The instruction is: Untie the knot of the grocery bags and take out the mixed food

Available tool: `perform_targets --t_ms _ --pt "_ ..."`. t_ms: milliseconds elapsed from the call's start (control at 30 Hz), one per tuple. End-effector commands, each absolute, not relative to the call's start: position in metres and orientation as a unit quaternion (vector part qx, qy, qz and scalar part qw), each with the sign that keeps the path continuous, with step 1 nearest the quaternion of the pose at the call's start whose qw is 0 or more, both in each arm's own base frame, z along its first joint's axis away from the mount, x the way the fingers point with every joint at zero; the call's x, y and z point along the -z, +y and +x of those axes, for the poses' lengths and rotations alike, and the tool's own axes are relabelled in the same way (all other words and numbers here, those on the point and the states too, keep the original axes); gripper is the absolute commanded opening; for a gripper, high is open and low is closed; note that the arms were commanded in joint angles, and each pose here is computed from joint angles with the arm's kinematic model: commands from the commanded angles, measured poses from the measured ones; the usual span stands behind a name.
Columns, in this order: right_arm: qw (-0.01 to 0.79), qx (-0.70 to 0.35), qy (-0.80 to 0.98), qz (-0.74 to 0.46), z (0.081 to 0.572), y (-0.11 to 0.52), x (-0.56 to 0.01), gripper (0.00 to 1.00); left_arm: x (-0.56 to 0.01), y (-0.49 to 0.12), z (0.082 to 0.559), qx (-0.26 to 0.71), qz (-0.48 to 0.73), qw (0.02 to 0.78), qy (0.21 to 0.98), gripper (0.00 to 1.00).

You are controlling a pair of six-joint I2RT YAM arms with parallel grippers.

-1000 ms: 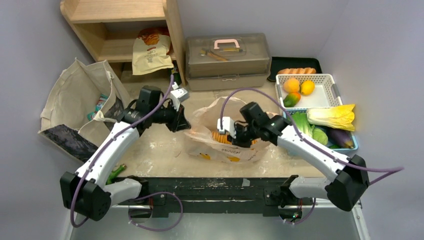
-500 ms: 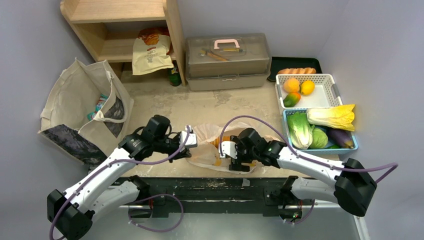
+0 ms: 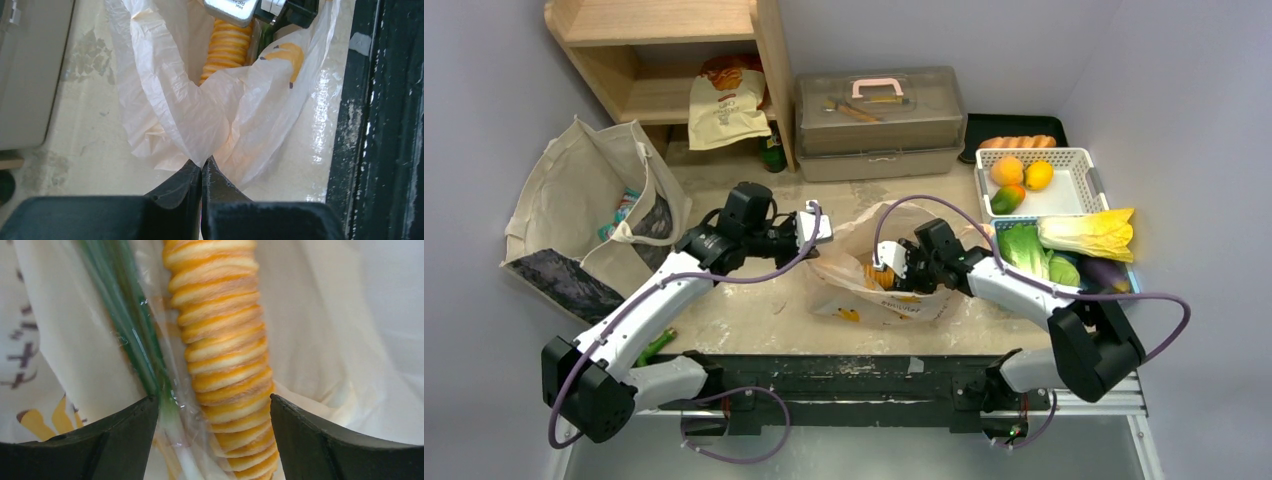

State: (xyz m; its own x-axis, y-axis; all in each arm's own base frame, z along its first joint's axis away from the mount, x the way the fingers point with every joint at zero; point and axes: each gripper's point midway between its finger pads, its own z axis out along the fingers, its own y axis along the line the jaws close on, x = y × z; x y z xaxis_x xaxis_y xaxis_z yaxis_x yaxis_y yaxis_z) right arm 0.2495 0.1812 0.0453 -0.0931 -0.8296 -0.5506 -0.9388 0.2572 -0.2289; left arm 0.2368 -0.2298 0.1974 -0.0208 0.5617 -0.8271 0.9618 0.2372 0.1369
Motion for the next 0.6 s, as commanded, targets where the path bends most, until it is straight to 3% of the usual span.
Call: perform_targets --t_ms 0,200,300,367,467,567 --pt "0.261 -0.144 0.708 -0.64 0.233 0.188 -0.041 0.78 -0.192 -0.219 0.228 0.222 0.619 0.418 0.627 0.0" --pt "0.207 -0.122 0.732 -0.638 0.234 0.176 -0.011 0.71 -0.172 -0.212 0.206 0.21 0.643 0.404 0.616 0.0" --pt "0.195 -0.124 0.73 -0.643 0.238 0.179 -0.01 0.44 -0.165 -0.21 0.203 0.209 0.638 0.391 0.629 0.0" --pt "0.214 -0.131 0.729 -0.637 0.245 0.187 -0.027 0.24 -0.161 -0.208 0.205 0.207 0.629 0.382 0.645 0.0" --pt "0.263 -0.14 0.71 -0.638 0.249 0.205 -0.068 0.03 -0.156 -0.21 0.209 0.216 0.596 0.363 0.683 0.0" --pt "0.306 -0.141 0.676 -0.655 0.242 0.22 -0.108 0.0 -0.154 -0.216 0.211 0.24 0.55 0.339 0.725 0.0"
